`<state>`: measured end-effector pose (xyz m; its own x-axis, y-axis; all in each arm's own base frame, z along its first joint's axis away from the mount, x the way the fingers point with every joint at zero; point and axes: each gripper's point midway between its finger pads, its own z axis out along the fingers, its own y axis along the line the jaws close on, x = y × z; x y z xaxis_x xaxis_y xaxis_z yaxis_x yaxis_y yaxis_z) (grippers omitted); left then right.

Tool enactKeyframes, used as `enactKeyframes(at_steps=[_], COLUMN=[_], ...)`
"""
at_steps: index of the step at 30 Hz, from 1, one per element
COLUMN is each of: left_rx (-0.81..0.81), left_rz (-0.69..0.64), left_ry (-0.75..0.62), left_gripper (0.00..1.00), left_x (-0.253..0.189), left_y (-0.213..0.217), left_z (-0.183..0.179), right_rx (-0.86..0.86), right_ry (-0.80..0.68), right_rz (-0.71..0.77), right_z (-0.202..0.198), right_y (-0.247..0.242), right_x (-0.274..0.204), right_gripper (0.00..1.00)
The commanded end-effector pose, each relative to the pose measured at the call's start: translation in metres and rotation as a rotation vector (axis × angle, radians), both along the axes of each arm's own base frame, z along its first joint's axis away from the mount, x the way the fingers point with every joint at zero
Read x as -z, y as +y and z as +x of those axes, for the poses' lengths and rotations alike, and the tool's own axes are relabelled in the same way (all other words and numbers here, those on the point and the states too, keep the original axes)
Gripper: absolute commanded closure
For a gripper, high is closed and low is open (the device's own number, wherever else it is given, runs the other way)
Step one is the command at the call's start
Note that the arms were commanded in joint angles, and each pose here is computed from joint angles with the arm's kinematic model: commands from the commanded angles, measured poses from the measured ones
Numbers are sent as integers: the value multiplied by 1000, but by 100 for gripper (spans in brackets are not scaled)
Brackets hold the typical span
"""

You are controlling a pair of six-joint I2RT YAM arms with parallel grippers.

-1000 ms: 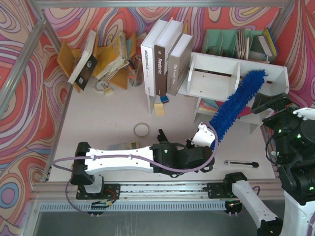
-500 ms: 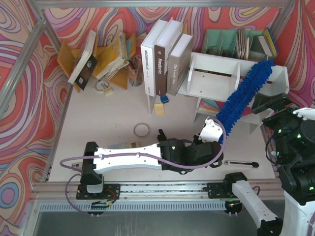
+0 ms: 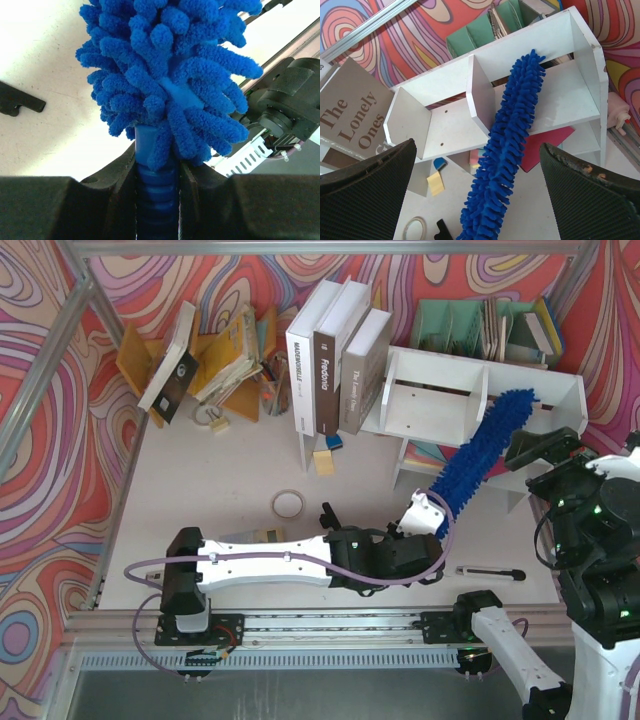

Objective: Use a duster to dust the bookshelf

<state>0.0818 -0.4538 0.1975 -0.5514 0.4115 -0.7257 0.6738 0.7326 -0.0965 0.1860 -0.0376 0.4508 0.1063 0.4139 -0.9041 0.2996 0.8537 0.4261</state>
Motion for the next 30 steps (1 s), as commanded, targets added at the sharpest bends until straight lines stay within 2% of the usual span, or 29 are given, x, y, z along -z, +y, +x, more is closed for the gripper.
enactKeyframes(at_steps=[1,10,16,23,30], left_rx=[12,66,0,-33,-93], left_rz=[-82,-220,-217,-278,-219], left_ry=[-9,-57,-68,-101,-83], left_gripper=[100,100,100,100,100], left_x=[-32,-89,-87,-103,-75], left_y=[-9,-13,21,61,89], left_z=[2,-8,-1,5,8], right_rx=[-20,-59,-106,-121,-93], right_ry=[-44,-21,-8,-38,2], right_rz=[-11,-23,-17,-16,-16], right_z=[2,10,20,20,22], right_y=[3,9,18,21,16], right_x=[-10,10,34,39,45], right_gripper=[1,1,1,1,1])
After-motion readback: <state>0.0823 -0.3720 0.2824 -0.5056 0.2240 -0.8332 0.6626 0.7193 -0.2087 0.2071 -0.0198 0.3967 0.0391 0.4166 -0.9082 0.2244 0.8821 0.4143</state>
